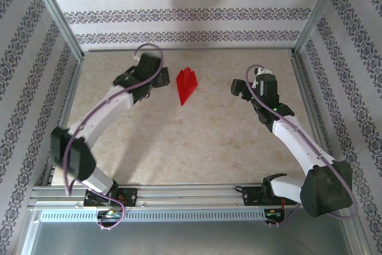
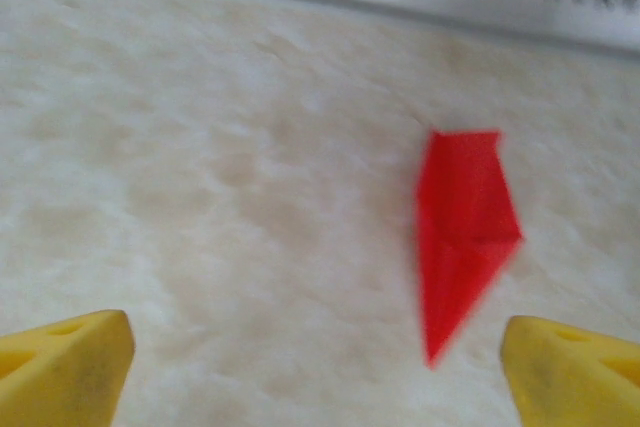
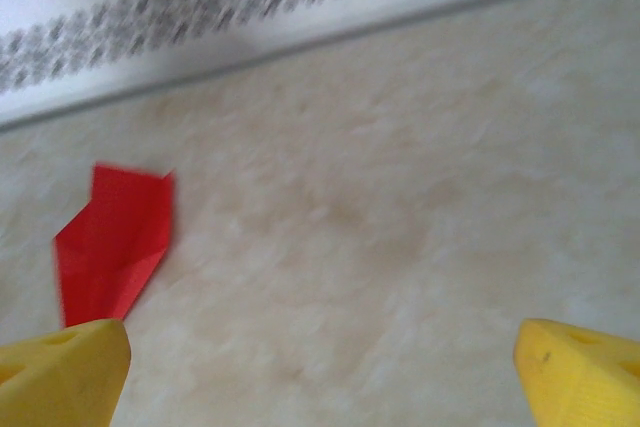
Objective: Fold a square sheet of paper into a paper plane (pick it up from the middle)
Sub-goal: Reset both arms
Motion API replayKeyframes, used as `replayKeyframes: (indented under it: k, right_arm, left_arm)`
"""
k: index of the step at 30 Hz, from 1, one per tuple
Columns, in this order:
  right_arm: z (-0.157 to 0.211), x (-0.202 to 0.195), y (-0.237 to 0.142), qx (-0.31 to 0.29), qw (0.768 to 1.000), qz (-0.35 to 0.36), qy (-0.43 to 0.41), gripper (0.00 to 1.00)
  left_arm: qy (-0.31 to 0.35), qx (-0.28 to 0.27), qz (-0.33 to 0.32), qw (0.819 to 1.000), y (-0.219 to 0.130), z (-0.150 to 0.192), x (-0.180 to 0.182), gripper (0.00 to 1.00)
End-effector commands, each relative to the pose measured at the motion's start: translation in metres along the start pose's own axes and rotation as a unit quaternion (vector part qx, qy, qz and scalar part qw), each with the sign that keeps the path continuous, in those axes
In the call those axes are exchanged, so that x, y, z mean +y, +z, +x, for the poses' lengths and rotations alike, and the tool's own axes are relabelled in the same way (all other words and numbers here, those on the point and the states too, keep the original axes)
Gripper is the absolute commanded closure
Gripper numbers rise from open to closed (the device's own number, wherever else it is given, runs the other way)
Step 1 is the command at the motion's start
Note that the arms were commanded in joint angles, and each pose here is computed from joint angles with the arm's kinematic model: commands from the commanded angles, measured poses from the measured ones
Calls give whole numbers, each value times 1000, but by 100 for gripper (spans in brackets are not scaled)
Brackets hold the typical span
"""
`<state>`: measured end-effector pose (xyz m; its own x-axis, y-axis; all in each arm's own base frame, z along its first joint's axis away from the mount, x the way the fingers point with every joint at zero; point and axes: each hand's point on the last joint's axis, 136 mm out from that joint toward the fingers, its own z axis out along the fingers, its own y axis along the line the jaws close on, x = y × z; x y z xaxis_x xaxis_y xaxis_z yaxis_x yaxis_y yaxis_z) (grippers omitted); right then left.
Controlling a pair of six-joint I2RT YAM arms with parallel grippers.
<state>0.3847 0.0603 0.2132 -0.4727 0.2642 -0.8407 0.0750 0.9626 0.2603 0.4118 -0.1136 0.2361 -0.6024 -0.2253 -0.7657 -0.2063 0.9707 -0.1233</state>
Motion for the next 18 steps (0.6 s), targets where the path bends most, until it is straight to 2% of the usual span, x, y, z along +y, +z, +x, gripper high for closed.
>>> replayKeyframes:
  k: [1, 6, 10, 14, 18]
  right_arm:
    - [-7, -42, -4, -51, 993, 98, -37, 2]
    - [8, -93, -5, -64, 979, 190, -31, 2]
    - [29, -128, 2, -52, 971, 232, -24, 2]
    - [39, -134, 19, -64, 973, 216, -44, 2]
    - [40, -118, 33, -86, 979, 162, -84, 2]
  left_arm:
    - [-40, -103, -68, 992, -4, -8, 61, 0]
    - [-82, -130, -170, 973, -16, 35, 155, 0]
    - [-77, -151, -205, 964, -9, 59, 197, 0]
    - [-48, -140, -213, 966, 13, 74, 213, 1]
    - [0, -153, -178, 972, 38, 76, 204, 1]
